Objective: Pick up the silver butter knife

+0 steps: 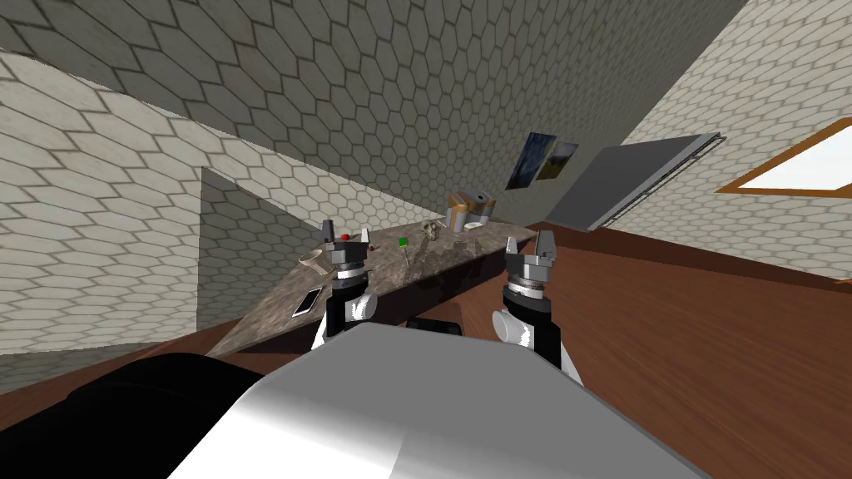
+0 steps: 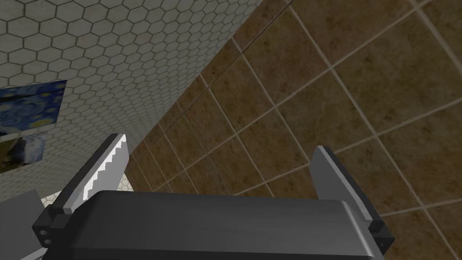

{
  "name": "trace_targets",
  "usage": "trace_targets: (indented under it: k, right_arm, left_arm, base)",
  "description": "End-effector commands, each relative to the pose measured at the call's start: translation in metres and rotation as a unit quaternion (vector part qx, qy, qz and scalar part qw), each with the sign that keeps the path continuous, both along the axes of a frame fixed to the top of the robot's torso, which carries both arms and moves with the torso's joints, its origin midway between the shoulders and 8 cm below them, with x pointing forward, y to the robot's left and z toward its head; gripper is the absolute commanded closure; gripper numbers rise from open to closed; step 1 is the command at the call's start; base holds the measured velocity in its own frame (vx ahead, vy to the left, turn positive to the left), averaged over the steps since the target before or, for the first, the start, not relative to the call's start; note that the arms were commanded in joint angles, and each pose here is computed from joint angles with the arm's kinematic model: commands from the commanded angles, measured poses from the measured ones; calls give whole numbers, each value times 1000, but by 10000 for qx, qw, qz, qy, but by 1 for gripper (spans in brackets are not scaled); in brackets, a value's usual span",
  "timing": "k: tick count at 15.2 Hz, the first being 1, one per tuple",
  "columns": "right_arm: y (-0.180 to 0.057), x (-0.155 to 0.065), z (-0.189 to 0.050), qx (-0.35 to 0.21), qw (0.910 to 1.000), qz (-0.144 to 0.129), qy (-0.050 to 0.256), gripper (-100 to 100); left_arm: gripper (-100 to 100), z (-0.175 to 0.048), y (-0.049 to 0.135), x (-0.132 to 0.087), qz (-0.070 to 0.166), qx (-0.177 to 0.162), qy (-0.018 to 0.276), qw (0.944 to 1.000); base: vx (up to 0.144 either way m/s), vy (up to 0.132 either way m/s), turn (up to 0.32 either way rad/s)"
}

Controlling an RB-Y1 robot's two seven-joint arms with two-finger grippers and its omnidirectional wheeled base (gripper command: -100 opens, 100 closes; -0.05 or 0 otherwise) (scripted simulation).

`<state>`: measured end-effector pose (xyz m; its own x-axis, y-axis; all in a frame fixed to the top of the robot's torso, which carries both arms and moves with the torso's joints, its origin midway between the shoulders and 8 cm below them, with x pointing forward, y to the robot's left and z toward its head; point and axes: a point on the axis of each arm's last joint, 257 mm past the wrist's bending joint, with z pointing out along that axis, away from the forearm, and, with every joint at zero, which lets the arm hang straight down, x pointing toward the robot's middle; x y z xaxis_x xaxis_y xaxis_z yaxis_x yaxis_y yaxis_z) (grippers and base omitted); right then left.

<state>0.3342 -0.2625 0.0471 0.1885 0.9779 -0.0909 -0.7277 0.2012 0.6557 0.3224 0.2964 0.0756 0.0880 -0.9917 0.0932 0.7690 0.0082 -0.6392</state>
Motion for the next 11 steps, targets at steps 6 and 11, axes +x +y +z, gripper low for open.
trace_targets:
  k: [6,11]
  right_arm:
    - [0,0,0,0,10000,0,0,0]
    - [0,0,0,0,10000,1,-1,0]
  left_arm:
    - [-100,-14,-10,18,-60,693,509,9963]
    - [-100,-36,-7,38,99,1155,1084,9873]
  base:
    - [-19,-13,-63]
    - [-10,-12,-130]
